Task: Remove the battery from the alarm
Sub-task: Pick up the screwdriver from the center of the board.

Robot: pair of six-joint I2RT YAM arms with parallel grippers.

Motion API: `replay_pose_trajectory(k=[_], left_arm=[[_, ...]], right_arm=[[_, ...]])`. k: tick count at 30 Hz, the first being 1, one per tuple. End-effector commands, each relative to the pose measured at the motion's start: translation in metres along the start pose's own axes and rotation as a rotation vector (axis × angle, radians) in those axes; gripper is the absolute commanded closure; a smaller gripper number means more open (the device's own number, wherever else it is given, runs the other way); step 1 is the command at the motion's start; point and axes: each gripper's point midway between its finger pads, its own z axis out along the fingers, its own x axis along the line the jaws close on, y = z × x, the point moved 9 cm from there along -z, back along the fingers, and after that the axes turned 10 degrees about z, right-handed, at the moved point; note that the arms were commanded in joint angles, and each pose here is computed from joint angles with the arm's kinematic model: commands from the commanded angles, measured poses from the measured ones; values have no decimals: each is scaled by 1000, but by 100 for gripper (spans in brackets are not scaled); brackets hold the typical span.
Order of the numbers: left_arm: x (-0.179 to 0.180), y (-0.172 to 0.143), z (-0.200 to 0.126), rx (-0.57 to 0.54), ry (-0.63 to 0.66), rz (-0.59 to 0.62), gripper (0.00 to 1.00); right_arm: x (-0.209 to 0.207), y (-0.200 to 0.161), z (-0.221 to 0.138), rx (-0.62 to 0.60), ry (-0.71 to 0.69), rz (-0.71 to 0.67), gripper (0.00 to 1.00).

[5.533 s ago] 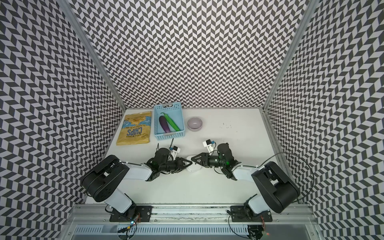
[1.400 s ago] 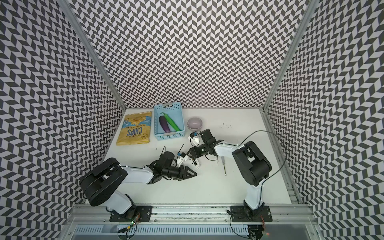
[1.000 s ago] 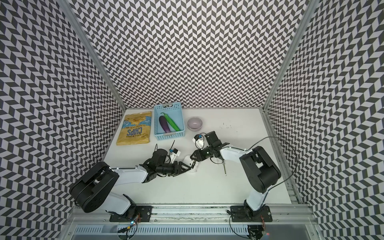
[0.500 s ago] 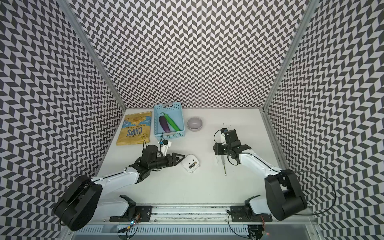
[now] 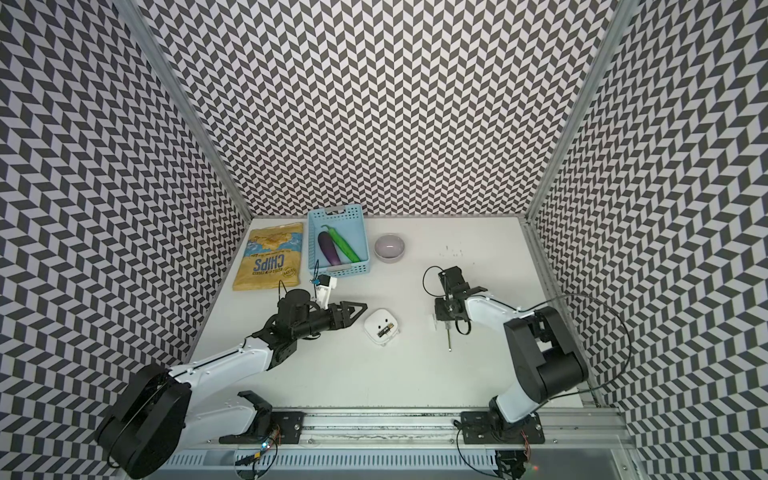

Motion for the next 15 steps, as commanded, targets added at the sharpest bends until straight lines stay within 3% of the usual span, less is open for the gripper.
replay_pose_trajectory(k=[1, 3, 7, 15], left_arm=[[-3, 6, -6, -39, -1, 36, 27], [-8, 9, -8, -60, -20, 57, 27], [-25, 18, -14, -113, -118, 136, 26], [-92, 18, 6, -76, -396, 358, 26]], right_arm=[[0, -1, -1, -16, -9, -4, 87], [-1, 2, -7, -37, -12, -3, 95], [8, 19, -44, -141, 65, -2, 97], [45, 29, -156, -351, 698, 112, 97]])
